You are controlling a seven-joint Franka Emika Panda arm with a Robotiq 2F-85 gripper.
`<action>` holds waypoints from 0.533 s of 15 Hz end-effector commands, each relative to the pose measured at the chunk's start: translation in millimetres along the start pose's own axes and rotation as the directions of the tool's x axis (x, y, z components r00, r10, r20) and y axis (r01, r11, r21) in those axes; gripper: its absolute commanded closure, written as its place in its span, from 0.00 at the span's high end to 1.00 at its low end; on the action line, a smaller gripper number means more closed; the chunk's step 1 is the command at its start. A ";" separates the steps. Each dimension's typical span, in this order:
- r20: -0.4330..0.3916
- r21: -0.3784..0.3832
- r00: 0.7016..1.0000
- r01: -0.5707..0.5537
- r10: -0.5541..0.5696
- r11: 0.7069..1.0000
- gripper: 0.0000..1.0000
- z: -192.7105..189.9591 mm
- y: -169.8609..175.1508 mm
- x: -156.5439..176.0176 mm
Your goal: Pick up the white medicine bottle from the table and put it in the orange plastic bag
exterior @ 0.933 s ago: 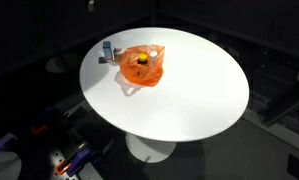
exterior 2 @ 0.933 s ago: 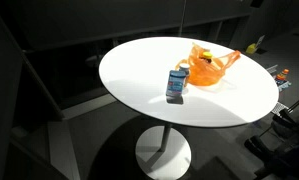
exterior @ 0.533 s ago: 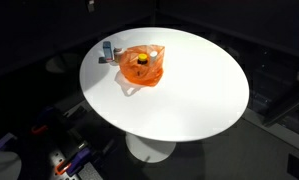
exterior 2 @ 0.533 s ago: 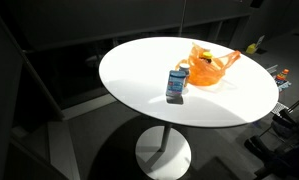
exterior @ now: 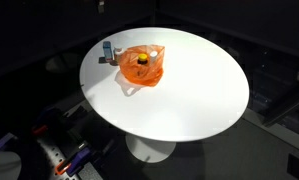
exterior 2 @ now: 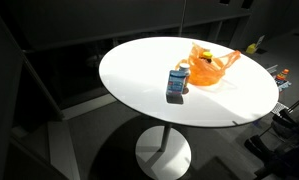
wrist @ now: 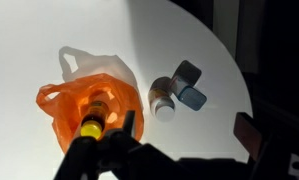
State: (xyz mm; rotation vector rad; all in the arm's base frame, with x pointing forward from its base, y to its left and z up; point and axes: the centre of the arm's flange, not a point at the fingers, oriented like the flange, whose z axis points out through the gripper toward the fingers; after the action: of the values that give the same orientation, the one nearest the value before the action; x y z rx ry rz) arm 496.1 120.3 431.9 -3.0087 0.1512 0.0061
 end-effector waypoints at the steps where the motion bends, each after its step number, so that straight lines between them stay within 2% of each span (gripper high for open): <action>1: 0.047 -0.071 0.994 -0.091 0.094 0.993 1.00 2.2 -12.7 45.3; 4: 0.082 -0.115 0.983 -0.155 0.165 0.981 1.00 22.9 -20.1 65.9; 8: 0.084 -0.150 0.942 -0.310 0.324 0.939 1.00 51.4 -33.9 83.2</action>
State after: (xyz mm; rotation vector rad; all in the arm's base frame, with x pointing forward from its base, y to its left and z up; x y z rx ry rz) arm 557.3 135.8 389.5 -3.0730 0.4908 0.1757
